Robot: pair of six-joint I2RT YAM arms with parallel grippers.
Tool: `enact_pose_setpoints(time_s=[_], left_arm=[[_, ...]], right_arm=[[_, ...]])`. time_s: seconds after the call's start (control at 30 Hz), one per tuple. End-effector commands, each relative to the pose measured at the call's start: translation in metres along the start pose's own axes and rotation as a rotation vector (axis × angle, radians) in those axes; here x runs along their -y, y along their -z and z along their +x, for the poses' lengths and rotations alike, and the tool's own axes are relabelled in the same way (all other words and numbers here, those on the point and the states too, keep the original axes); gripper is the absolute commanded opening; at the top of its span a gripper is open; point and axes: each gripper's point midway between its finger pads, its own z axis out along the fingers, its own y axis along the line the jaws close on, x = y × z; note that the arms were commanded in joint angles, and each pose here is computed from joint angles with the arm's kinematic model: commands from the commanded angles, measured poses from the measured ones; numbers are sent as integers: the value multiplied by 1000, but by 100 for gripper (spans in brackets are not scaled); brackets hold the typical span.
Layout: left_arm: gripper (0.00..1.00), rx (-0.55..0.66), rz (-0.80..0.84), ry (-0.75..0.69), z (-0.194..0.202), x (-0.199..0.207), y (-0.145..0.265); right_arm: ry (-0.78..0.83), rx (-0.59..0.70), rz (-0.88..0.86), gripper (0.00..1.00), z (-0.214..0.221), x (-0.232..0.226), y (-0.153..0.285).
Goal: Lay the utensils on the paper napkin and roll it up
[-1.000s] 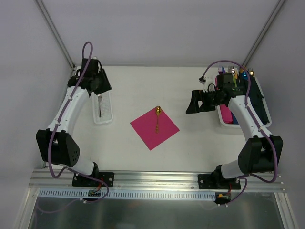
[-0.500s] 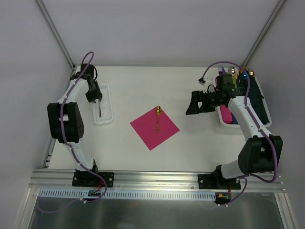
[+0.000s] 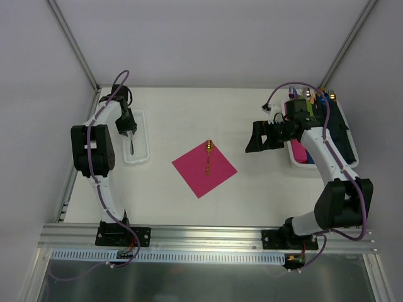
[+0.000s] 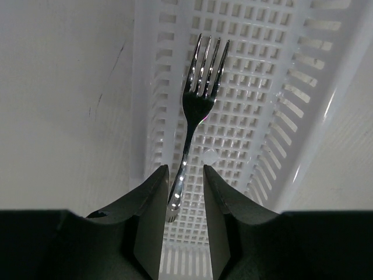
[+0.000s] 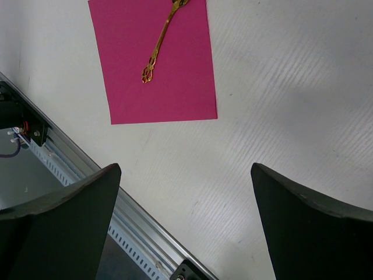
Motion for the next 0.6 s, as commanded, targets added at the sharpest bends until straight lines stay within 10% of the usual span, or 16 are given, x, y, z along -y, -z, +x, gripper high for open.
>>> enact_pose_setpoints(time_s=[0.0, 0.57], left_arm=[[31, 6, -27, -34, -6, -1, -1], [17, -45, -26, 0, 14, 9, -19]], right_arm=[[7, -1, -20, 99, 0, -1, 0], [6, -2, -28, 99, 0, -2, -1]])
